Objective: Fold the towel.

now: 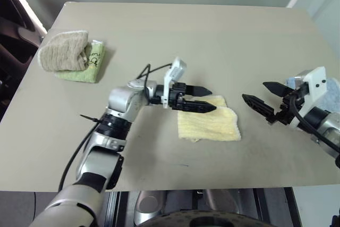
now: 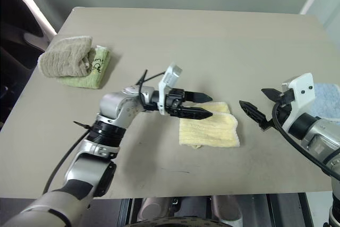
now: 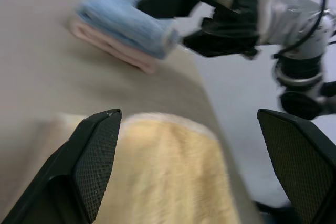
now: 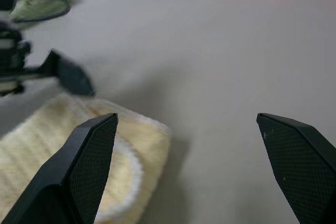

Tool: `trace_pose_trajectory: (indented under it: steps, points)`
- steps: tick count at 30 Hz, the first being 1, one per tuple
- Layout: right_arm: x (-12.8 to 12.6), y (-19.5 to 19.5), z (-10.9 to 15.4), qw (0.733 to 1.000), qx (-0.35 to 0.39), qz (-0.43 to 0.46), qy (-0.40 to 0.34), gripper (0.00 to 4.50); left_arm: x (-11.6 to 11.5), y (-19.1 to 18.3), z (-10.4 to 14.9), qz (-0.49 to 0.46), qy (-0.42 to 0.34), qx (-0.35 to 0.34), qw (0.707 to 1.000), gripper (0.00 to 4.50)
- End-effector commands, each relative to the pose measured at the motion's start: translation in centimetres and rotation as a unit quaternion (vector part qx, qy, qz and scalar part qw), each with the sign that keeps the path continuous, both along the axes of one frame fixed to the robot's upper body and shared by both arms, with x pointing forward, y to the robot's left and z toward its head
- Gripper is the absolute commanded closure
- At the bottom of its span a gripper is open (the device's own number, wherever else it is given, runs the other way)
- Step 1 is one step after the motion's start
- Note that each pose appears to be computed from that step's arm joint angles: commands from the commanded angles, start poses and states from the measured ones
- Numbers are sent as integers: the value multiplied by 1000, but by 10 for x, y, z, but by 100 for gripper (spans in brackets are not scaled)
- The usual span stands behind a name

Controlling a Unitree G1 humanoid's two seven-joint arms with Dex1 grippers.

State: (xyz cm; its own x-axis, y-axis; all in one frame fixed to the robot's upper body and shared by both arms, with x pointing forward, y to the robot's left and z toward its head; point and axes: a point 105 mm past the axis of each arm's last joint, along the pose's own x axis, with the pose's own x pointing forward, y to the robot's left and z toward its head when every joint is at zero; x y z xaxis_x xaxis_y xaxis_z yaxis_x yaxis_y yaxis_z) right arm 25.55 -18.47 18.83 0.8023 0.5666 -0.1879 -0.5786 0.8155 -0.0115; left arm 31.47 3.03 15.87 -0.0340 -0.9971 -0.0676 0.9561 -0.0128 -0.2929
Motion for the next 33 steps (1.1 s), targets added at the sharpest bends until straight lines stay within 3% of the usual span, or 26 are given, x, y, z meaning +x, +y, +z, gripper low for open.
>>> trace_pose_trajectory:
  steps: [1,7,12,13,18,33]
  points:
    - [-10,17,14,998,20,51,-32,59,4,11,10,25,-81,-8,996,38]
    - [-9,30,11,996,35,79,-33,268,-2,20,12,34,-149,-19,988,242]
    - [-10,43,2,993,47,107,-17,444,-8,20,10,45,-152,-53,986,424]
    - [-11,48,-2,992,50,118,-10,450,-9,18,7,43,-153,-56,986,448]
    - [-7,59,-14,990,63,125,1,450,-19,11,-9,18,-144,-54,988,448]
    - [-6,60,-14,990,62,126,-2,450,-19,11,-9,17,-145,-54,988,448]
